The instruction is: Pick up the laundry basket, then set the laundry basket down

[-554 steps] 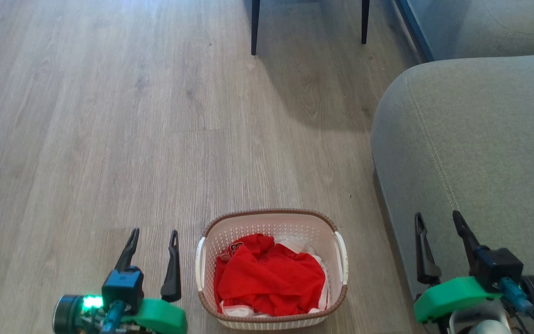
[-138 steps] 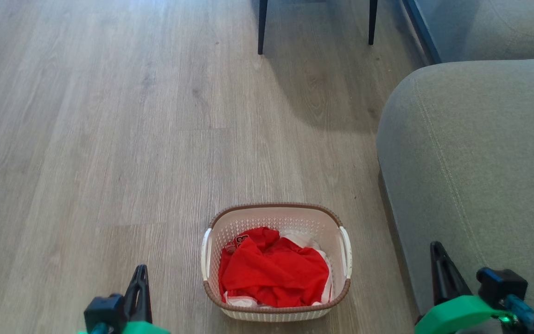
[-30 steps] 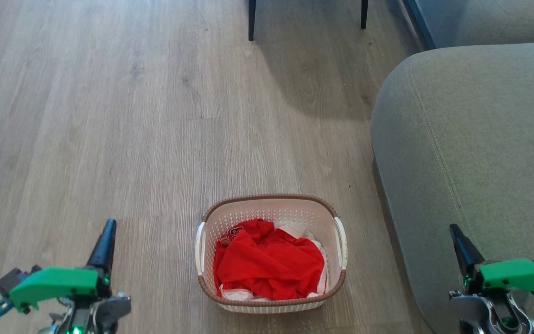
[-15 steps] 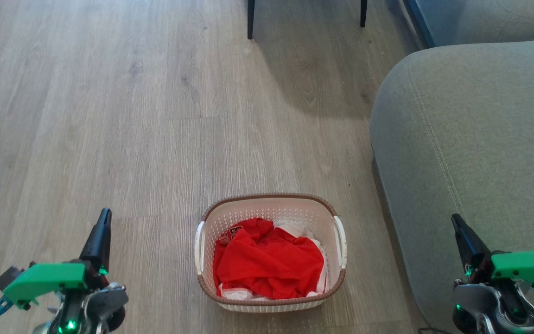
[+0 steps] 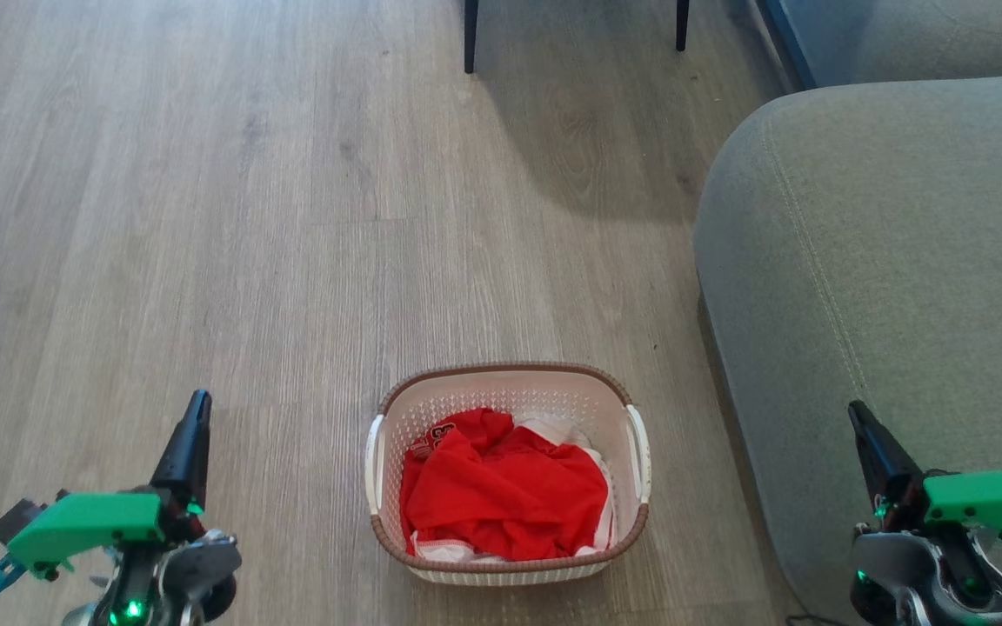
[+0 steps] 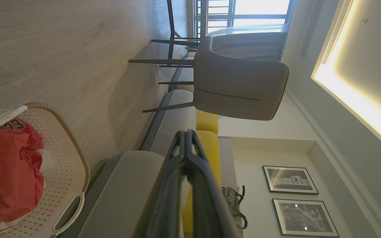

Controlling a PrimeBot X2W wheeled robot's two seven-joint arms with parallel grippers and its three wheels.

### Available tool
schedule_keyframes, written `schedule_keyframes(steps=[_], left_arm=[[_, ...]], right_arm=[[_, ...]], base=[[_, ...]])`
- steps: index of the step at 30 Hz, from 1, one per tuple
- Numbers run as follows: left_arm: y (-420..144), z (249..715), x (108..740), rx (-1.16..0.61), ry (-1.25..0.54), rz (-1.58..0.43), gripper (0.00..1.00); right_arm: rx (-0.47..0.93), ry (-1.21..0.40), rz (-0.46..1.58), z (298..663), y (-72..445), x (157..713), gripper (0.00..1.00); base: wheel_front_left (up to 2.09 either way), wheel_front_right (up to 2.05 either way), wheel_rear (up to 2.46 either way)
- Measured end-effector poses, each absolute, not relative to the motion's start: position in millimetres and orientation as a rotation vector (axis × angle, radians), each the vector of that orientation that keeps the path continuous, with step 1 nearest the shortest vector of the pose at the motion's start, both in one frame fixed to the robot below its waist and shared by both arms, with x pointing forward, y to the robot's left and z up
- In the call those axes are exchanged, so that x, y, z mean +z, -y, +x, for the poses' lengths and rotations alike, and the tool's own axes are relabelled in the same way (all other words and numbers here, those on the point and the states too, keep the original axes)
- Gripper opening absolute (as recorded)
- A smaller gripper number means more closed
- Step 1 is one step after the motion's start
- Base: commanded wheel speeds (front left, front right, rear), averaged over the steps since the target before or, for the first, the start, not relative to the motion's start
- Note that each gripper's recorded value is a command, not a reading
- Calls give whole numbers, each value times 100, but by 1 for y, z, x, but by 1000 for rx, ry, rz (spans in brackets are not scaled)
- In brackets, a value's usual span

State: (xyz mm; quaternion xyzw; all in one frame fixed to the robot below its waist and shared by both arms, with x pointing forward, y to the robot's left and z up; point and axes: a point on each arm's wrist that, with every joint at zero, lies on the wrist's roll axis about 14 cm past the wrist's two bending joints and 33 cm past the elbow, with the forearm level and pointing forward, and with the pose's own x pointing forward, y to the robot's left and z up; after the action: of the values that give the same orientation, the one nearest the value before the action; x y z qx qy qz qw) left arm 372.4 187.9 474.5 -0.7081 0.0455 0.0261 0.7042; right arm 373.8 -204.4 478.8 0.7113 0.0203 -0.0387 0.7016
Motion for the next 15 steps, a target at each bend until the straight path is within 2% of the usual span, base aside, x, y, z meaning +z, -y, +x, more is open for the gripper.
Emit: schedule_keyframes(steps=[15], left_arm=[[-188, 372, 474, 59, -100, -1577, 0]], right_arm=[[-87, -44, 1584, 374, 205, 479, 0]], base=[[0, 0, 0]])
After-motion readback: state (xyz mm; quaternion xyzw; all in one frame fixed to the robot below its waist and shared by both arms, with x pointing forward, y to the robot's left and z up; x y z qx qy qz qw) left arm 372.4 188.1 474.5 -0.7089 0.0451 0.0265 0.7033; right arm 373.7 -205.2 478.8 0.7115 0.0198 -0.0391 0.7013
